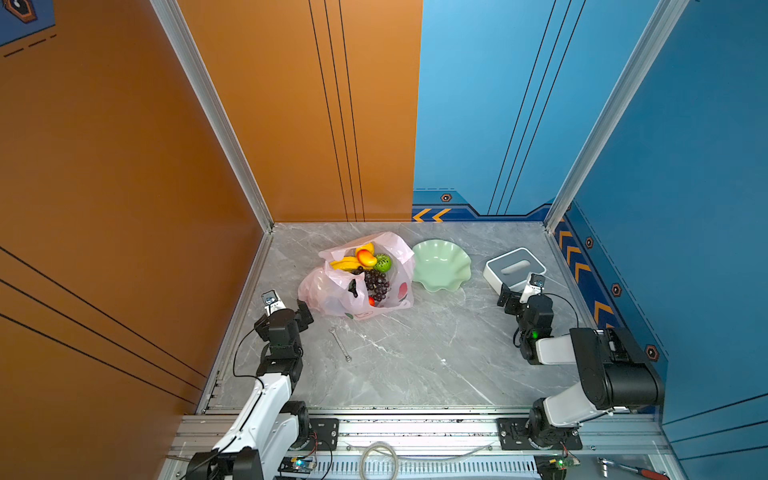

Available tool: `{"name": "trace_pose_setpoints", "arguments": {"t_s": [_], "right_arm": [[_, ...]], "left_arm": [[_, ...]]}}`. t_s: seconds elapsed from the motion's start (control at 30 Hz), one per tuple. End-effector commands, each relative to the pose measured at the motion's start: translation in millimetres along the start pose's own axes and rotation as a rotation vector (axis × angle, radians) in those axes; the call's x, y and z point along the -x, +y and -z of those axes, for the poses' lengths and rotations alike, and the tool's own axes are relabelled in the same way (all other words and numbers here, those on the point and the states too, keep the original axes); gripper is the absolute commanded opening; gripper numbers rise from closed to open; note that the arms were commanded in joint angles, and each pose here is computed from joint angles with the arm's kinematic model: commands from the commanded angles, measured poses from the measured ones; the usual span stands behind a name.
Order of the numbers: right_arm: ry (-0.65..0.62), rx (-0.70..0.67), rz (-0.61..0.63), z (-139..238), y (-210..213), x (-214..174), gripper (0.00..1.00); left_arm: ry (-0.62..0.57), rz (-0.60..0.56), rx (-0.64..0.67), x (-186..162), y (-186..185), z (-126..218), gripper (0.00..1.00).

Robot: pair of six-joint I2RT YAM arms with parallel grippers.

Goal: Place the fruits into the plastic bag

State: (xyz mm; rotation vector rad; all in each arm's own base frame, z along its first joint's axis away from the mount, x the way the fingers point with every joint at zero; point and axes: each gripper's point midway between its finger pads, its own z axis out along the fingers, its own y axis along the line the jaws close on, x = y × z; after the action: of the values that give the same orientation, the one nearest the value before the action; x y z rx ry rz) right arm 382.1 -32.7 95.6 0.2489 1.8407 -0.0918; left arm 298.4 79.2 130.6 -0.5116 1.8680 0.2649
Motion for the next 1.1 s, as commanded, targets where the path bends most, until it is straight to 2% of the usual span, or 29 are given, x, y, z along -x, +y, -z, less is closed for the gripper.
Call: {"name": "trace_pose_setpoints", "arguments": {"t_s": [0.0,0.23,0.63,0.93,1.0,1.07], "right_arm": [[-0.015,0.020,0.020,0,4,3,1.00],[0.036,0.037,0.041,-7,9,-1,1.00],[0.039,0.029,0.058,-8,12,1,1.00],[0.045,0.020,0.085,-8,15,-1,1.00],[0.042,0.020,0.083,-8,15,0,1.00],[0.045,0.020,0.085,-8,15,0,1.00]], "left_arm": [[-0.077,-0.018,-0.007,15,-8,-7,0.98],[-0.051,-0.133,-0.064,6,-33,-26,0.98],[-0.072,-0.136,-0.137,4,-56,-48,0.98],[-0.071,-0.260,-0.307,-24,-100,-54,0.98],[-0.084,-0.259,-0.288,-22,-100,-59,0.98],[-0.055,-0.230,-0.197,-20,-86,-66,0.98]]}}
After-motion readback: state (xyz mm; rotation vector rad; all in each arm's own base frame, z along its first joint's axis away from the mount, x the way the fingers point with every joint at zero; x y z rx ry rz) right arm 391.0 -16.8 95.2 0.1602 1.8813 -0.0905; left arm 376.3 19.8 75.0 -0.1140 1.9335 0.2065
